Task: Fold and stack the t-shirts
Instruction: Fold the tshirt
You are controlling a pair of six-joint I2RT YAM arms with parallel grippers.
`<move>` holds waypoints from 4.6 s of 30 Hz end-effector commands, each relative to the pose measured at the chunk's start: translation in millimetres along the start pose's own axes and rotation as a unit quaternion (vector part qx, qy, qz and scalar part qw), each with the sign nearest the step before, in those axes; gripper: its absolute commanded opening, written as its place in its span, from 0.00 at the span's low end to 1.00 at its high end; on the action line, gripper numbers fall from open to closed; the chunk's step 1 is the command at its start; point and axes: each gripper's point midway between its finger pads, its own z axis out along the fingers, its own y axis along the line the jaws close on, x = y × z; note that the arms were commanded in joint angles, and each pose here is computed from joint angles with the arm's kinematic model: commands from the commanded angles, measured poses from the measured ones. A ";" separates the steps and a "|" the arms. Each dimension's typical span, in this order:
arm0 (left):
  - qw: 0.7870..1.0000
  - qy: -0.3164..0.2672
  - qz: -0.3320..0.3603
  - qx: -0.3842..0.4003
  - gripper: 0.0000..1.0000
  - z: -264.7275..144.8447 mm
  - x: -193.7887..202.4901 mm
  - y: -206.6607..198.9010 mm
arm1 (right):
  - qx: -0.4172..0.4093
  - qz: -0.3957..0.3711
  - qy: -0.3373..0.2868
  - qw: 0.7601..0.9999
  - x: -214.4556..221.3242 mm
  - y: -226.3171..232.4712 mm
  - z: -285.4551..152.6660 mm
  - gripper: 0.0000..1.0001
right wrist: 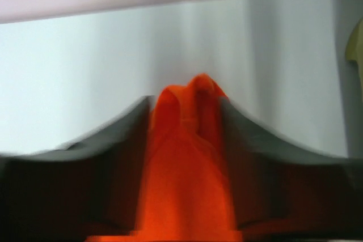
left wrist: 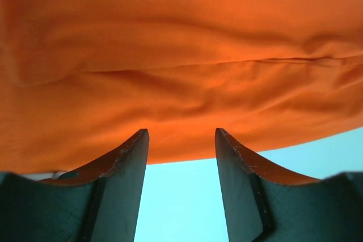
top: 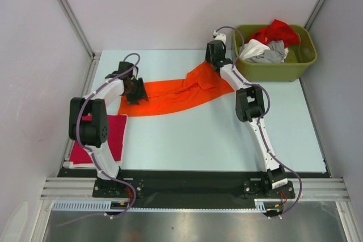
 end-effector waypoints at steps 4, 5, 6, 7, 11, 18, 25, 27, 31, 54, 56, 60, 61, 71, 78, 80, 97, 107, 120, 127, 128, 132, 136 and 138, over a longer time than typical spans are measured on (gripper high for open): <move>0.999 0.011 0.011 -0.038 0.54 14.1 0.1 1.0 | -0.037 -0.010 -0.071 0.997 -100.0 21.9 -45.9 0.75; 0.999 -0.001 0.010 -0.035 0.55 7.5 -5.2 -1.4 | -0.024 -0.013 -0.067 0.997 -112.2 18.6 -60.3 0.78; 0.999 -0.011 0.010 -0.032 0.54 2.7 -9.4 -3.4 | -0.020 -0.011 -0.061 0.998 -116.0 16.3 -67.4 0.81; 0.999 -0.020 0.015 -0.031 0.55 -3.1 -13.6 -4.7 | -0.024 0.012 -0.054 0.998 -119.8 18.9 -76.4 0.84; 0.996 -0.085 0.022 -0.012 0.56 -43.9 -39.4 -12.5 | -0.030 0.042 -0.005 0.999 -119.6 28.9 -134.1 0.89; 0.989 -0.141 -0.009 0.050 0.54 -107.2 -42.5 -28.0 | -0.058 0.123 0.102 0.985 -62.2 73.5 -221.5 0.89; 0.982 -0.178 -0.032 0.060 0.55 -149.2 -16.5 -20.7 | -0.223 0.352 0.266 0.869 34.4 197.9 -297.0 0.68; 0.981 -0.180 -0.030 0.064 0.55 -154.6 -10.8 -19.3 | -0.243 0.355 0.278 0.859 50.7 230.4 -321.1 0.67; 0.978 -0.194 -0.023 0.072 0.54 -169.4 -3.2 -18.5 | -0.234 0.385 0.271 0.851 61.8 268.9 -349.3 0.62; 0.956 -0.290 0.027 -0.040 0.56 -237.5 -22.2 22.6 | 0.000 0.476 0.346 0.808 196.3 302.2 -313.7 0.52; 0.956 -0.289 0.028 -0.042 0.56 -236.8 -19.0 24.1 | 0.014 0.478 0.347 0.806 199.5 301.0 -312.7 0.51; 0.956 -0.288 0.027 -0.047 0.56 -235.4 -16.6 27.2 | 0.035 0.475 0.348 0.808 205.7 299.0 -310.0 0.48; 0.956 -0.290 0.027 -0.045 0.56 -236.1 -17.0 26.2 | 0.042 0.473 0.350 0.807 209.3 297.4 -310.2 0.46; 0.955 -0.292 0.027 -0.045 0.56 -240.5 -20.0 24.7 | 0.061 0.469 0.353 0.807 225.6 285.6 -290.7 0.27; 0.955 -0.290 0.025 -0.057 0.56 -237.1 -16.4 31.3 | 0.066 0.431 0.353 0.828 221.2 250.7 -282.4 0.00; 0.955 -0.289 0.025 -0.059 0.56 -236.1 -15.0 32.2 | 0.055 0.397 0.360 0.842 217.5 235.0 -290.4 0.00; 0.971 -0.205 0.095 0.079 0.59 -195.5 5.4 -15.7 | -0.146 0.104 0.472 0.863 241.4 120.7 -420.7 0.00; 0.979 -0.074 0.101 0.164 0.62 -136.5 79.0 -36.1 | -0.229 -0.015 0.464 0.856 243.5 47.4 -497.3 0.11; 0.982 0.024 0.082 0.169 0.64 -84.1 148.9 -33.2 | -0.066 0.095 0.255 0.960 103.1 -39.6 -408.0 0.68; 0.983 0.059 0.038 0.171 0.64 -78.8 167.4 -45.0 | 0.030 0.264 0.066 0.962 36.8 -91.1 -317.5 0.72; 0.983 0.059 0.036 0.173 0.64 -78.5 167.5 -45.7 | 0.041 0.278 0.052 0.958 40.0 -92.1 -297.6 0.72; 0.983 0.054 0.035 0.174 0.63 -79.5 164.0 -47.5 | 0.063 0.289 0.041 0.954 36.8 -83.5 -247.0 0.66; 0.983 0.054 0.034 0.173 0.63 -78.7 161.7 -48.7 | 0.086 0.295 0.050 0.950 51.6 -77.8 -211.9 0.67; 0.982 0.055 0.033 0.177 0.63 -79.1 158.8 -52.0 | 0.087 0.300 0.053 0.949 58.3 -71.7 -198.8 0.73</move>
